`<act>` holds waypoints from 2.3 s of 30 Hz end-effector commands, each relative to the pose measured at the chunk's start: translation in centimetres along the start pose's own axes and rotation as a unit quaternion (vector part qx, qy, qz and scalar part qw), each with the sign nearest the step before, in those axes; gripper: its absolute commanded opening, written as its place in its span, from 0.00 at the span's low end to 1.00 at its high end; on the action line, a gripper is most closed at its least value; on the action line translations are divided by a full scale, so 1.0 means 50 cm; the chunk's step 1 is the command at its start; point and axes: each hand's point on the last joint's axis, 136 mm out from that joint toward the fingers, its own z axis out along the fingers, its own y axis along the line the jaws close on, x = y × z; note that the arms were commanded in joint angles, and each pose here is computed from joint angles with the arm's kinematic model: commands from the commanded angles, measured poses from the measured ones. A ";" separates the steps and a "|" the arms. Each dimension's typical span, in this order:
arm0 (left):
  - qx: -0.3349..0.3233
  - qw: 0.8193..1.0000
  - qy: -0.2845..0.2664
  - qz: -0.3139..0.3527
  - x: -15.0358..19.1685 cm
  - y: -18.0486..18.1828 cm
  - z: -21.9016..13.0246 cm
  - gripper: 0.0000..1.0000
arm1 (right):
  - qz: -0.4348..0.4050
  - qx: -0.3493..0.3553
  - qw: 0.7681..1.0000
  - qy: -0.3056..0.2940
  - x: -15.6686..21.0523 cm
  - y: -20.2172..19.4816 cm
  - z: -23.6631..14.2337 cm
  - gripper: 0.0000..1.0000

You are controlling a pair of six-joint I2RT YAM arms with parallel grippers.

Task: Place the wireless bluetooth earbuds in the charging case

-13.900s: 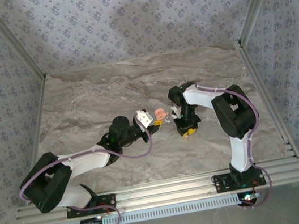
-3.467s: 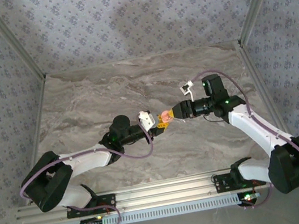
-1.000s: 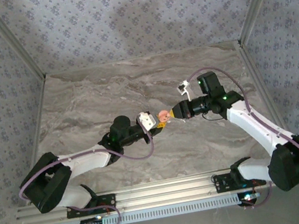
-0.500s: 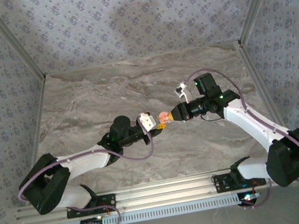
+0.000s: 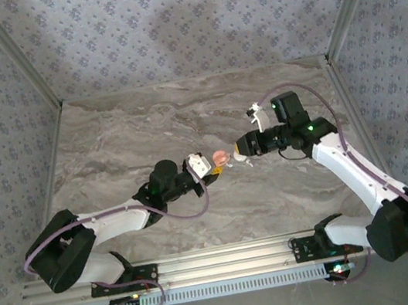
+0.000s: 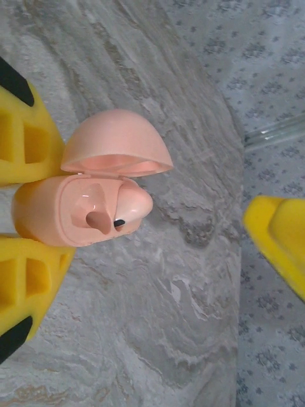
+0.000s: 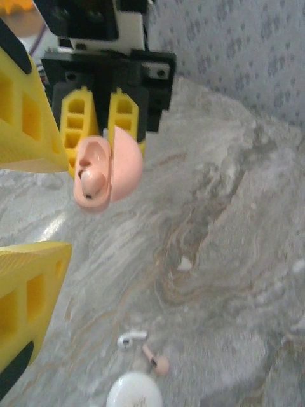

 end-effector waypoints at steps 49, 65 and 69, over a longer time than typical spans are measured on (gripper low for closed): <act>-0.115 0.988 0.028 -0.101 0.087 0.116 -0.074 0.08 | 0.070 0.226 0.925 0.298 0.067 -0.270 0.325 0.38; -0.116 0.988 0.028 -0.098 0.087 0.116 -0.077 0.08 | 0.056 0.256 0.911 0.318 0.087 -0.279 0.330 0.34; -0.116 0.988 0.030 -0.098 0.088 0.116 -0.077 0.08 | 0.052 0.262 0.909 0.320 0.091 -0.281 0.335 0.28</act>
